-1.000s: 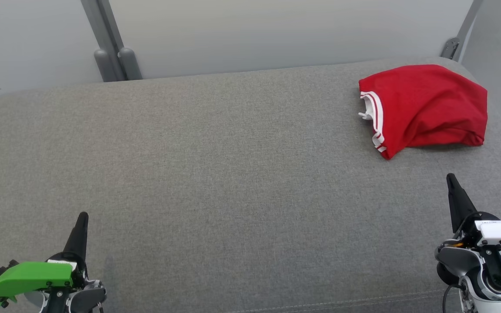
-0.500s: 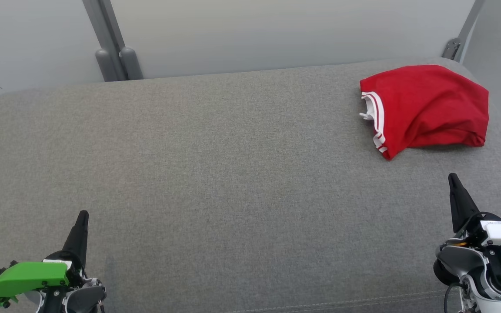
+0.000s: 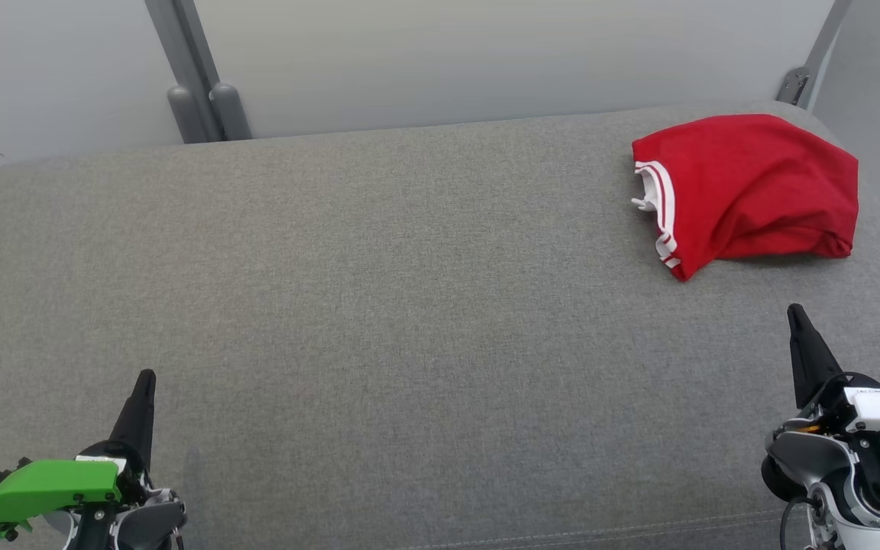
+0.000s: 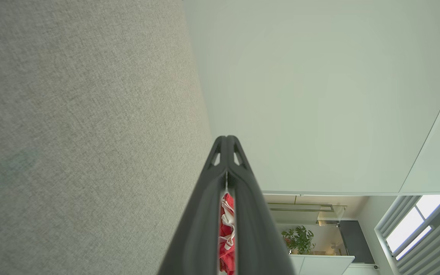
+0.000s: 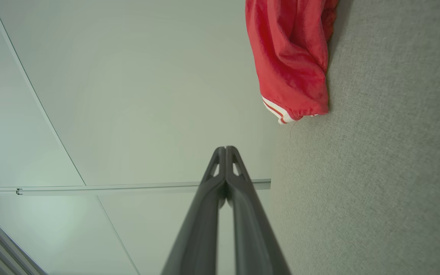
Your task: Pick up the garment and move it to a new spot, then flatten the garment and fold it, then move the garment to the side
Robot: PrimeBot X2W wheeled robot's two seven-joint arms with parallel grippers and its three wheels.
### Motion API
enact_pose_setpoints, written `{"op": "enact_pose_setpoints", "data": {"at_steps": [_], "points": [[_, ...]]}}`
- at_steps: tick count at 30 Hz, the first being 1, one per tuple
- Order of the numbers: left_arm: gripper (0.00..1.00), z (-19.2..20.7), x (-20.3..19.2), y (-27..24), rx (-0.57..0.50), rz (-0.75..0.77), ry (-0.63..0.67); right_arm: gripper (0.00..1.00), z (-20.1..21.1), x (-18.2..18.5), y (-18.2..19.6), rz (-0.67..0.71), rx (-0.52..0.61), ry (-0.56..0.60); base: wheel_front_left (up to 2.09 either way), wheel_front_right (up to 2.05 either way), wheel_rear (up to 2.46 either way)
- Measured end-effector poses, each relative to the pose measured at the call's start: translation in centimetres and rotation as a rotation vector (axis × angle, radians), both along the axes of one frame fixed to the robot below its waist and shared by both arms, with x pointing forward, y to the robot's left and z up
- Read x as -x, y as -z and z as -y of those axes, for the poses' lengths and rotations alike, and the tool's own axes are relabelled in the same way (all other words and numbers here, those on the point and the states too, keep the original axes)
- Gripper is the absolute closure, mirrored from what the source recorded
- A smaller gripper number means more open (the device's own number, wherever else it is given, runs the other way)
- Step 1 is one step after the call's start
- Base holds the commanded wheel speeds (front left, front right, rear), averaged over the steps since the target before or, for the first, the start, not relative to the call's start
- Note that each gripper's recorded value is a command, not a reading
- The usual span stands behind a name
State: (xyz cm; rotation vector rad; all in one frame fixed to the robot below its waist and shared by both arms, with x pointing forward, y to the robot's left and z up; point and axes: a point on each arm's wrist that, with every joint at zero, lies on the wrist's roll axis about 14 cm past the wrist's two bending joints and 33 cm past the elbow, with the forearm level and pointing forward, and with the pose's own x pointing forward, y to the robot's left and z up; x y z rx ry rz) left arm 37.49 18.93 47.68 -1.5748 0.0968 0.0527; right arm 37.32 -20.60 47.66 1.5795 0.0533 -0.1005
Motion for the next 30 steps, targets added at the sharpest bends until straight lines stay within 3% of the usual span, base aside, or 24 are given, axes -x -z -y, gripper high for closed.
{"op": "enact_pose_setpoints", "data": {"at_steps": [30], "points": [[1.0,0.02,-0.02,-0.04,0.0,0.001,0.0,1.0,0.01,-0.01,-0.01,0.0,0.0,0.0,0.0,0.0,0.0]]}}
